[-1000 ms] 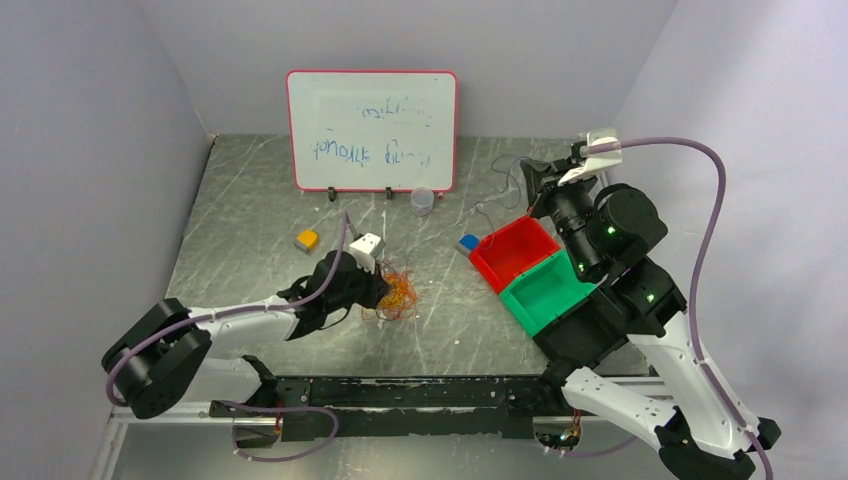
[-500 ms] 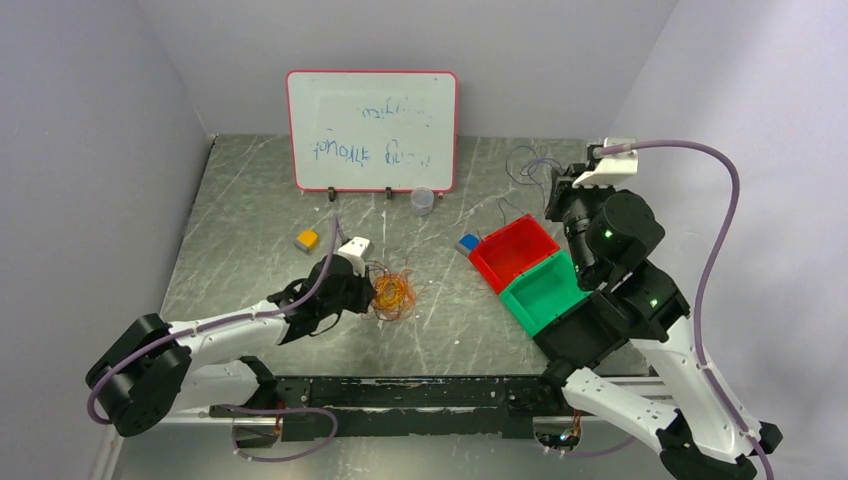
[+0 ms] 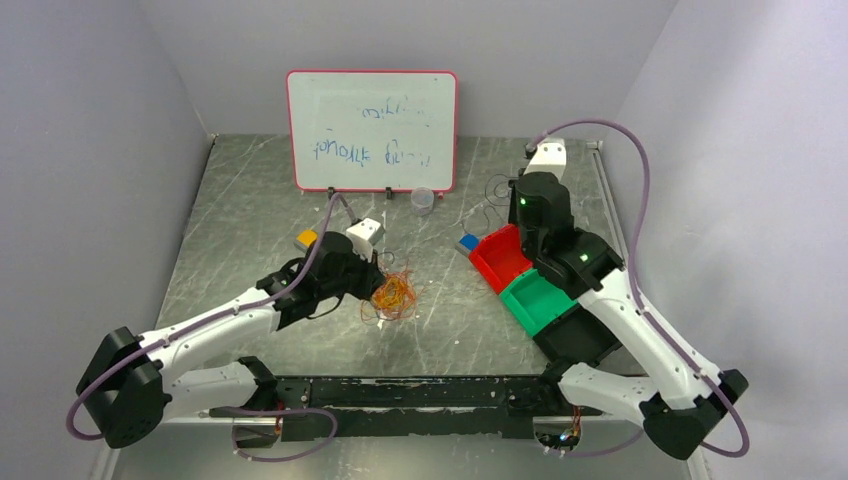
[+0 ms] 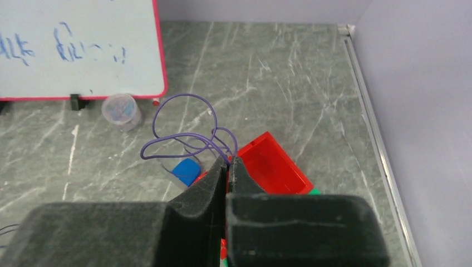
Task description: Untangle the cables
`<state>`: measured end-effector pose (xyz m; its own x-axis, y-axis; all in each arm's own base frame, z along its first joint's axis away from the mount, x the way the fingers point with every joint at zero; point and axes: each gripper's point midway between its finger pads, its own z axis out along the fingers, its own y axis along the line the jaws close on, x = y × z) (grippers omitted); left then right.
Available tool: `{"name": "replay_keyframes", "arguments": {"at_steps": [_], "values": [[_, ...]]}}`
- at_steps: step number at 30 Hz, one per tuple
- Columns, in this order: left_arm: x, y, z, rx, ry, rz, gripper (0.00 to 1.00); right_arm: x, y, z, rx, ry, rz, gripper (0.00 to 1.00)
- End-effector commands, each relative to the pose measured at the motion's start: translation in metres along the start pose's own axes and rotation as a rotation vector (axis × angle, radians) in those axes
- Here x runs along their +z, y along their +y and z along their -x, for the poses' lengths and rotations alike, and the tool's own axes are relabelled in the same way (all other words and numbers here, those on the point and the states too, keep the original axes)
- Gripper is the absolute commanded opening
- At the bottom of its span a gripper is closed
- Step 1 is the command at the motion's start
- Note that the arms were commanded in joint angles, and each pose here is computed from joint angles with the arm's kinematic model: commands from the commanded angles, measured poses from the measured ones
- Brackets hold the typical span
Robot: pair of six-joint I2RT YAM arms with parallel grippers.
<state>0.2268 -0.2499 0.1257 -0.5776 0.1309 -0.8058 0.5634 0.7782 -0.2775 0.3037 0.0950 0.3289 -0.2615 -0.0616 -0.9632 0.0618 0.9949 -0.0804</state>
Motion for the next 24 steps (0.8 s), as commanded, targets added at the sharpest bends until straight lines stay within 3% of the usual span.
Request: {"name": "replay_keyframes", "arguments": {"at_steps": [1,6,15,24], "values": [[-0.007,-0.02,-0.006,0.03,0.096,-0.094,0.08,0.015,-0.009,-0.022,0.018,0.074,-0.08,0.0],[-0.016,-0.027,0.008,0.066,0.126,-0.11,0.08,0.028,-0.026,-0.037,0.053,0.123,-0.124,0.0],[-0.021,-0.012,-0.003,0.146,0.212,-0.049,0.07,0.024,-0.034,-0.012,0.147,0.048,-0.057,0.0],[-0.018,-0.012,-0.009,0.141,0.24,-0.053,0.07,0.03,-0.04,-0.048,0.153,0.125,-0.128,0.0]]}}
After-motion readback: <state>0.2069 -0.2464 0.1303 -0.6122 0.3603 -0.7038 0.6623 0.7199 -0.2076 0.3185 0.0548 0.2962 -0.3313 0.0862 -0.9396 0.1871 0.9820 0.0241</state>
